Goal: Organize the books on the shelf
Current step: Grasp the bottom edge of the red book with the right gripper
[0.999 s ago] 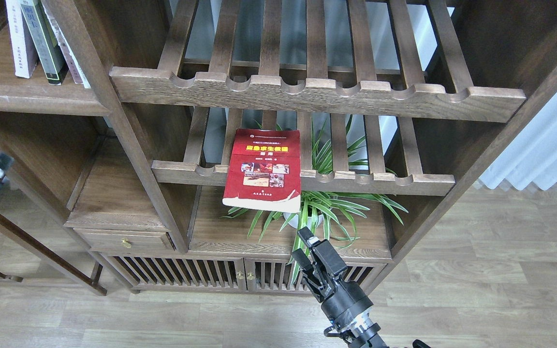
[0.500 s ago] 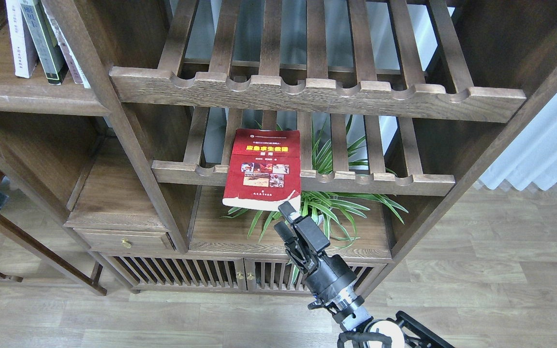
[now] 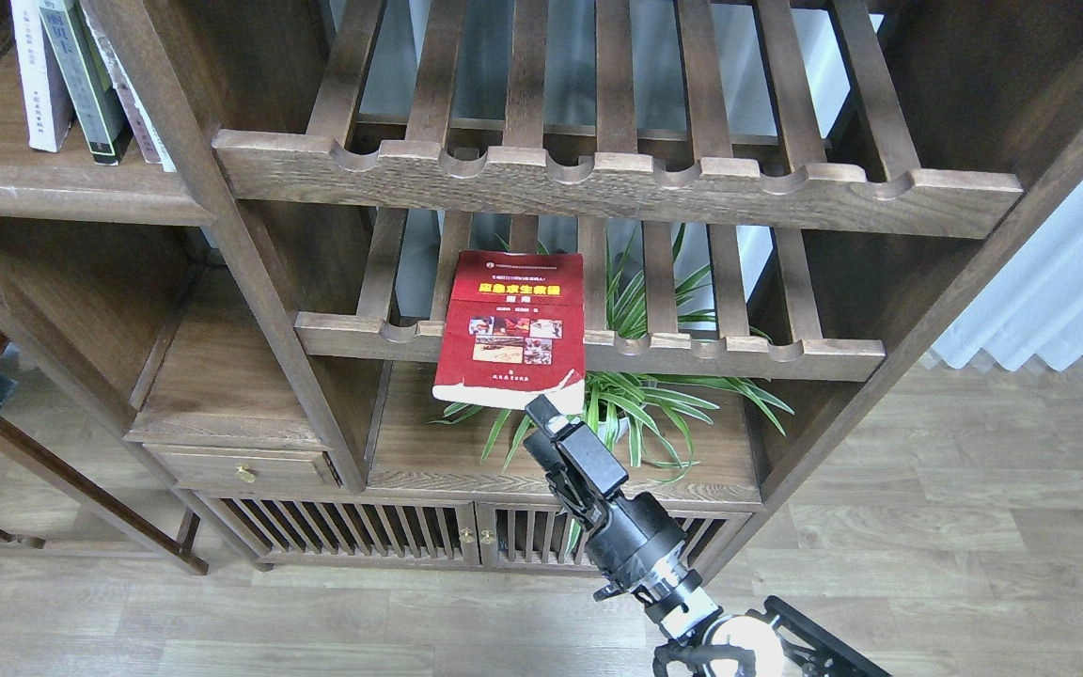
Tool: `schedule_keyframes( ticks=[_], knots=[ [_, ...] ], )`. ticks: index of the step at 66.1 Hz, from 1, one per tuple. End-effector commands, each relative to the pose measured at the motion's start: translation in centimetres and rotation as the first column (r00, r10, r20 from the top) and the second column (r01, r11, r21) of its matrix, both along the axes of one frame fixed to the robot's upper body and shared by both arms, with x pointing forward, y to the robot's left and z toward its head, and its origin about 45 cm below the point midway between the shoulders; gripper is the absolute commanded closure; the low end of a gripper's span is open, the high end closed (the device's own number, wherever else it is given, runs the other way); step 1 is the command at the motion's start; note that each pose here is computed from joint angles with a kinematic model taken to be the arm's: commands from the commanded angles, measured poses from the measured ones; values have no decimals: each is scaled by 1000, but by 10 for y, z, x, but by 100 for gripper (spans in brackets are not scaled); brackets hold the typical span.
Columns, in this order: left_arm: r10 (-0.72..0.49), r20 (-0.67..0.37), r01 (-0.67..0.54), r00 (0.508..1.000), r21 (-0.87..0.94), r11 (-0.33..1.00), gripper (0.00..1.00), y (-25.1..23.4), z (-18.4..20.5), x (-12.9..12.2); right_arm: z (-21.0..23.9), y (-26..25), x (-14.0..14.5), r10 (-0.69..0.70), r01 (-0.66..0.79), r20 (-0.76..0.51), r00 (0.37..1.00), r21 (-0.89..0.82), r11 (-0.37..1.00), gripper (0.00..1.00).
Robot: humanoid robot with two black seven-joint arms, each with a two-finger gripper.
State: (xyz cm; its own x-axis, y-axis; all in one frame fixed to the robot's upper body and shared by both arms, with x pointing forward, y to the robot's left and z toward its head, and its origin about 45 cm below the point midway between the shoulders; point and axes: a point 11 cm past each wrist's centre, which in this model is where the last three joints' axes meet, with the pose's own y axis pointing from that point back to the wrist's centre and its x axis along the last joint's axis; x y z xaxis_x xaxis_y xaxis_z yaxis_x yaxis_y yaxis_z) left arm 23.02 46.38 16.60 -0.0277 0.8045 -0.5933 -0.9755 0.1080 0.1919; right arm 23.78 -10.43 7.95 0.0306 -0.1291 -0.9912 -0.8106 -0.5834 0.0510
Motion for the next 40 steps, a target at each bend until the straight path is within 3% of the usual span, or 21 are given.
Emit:
schedule_keyframes(
  ticks=[1,40],
  knots=[
    [4,4,-4,1000,3,1000,0,2,2,0,-8,-5,12,-65,60,-52,996,-88,994,1],
    [10,7,-10,1000,-4,1000,0,4,3,1,6,-1,36,-51,52,10,999,-104,993,3]
  ],
)
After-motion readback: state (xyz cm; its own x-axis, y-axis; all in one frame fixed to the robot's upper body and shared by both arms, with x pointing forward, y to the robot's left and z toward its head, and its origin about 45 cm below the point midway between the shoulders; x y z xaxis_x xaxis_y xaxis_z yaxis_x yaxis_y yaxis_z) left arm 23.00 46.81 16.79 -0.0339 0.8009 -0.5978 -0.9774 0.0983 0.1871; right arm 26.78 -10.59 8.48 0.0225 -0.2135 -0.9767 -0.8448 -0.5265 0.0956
